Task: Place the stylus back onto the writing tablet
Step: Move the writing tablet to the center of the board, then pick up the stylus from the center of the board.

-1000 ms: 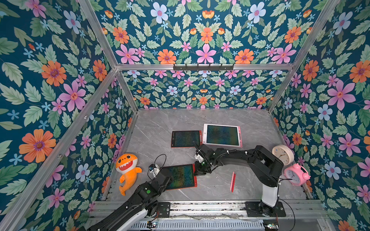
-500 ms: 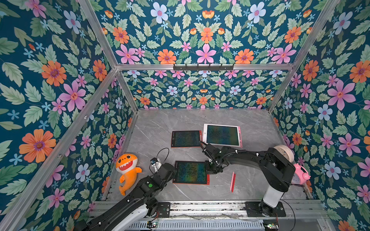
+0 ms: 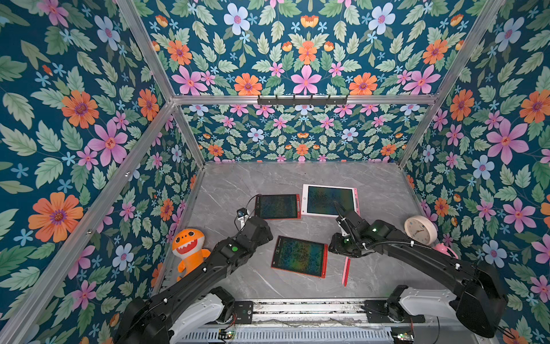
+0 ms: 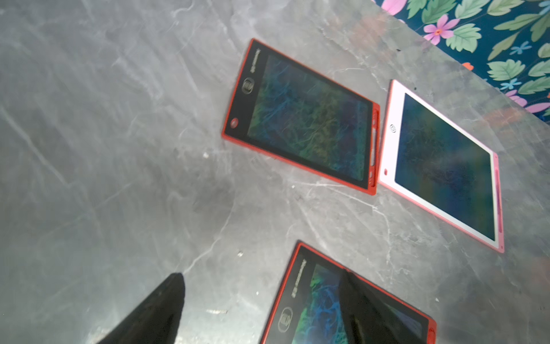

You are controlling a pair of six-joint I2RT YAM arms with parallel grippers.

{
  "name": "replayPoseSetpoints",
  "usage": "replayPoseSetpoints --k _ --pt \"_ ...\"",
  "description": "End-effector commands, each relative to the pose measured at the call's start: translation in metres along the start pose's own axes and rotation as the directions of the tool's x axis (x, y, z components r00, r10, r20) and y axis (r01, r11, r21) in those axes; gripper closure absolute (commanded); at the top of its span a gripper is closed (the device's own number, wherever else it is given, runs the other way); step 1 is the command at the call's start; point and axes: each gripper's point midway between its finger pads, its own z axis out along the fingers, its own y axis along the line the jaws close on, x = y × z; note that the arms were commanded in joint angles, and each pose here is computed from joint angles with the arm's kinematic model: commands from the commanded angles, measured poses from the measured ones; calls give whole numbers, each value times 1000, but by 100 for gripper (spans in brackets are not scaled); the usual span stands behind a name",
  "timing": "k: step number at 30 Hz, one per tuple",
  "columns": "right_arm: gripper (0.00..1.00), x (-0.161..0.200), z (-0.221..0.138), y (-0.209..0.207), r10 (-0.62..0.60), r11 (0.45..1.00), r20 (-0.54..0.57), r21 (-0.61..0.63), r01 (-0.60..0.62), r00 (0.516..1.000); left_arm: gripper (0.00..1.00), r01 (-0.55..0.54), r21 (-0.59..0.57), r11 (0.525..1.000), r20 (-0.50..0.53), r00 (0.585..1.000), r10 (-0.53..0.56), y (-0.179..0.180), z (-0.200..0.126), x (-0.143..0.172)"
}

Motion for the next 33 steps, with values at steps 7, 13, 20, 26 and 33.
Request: replayPoseSetpoints --k 7,13,20,26,33 --pt "49 51 7 -83 203 974 -96 124 -191 974 19 -186 120 975 -2 982 187 -31 8 -31" --pt "54 52 17 -85 213 971 -115 139 -197 970 20 -182 145 972 -38 981 190 -27 13 -14" --pt "60 43 28 -79 190 973 -148 159 -167 971 20 -172 136 976 -56 982 181 -14 9 -2" --pt "63 37 35 -74 177 974 -168 174 -148 970 20 -144 118 982 -73 986 153 -3 9 9" --pt "67 36 41 -77 163 968 -180 221 -121 970 21 -135 104 985 -89 985 145 4 11 16"
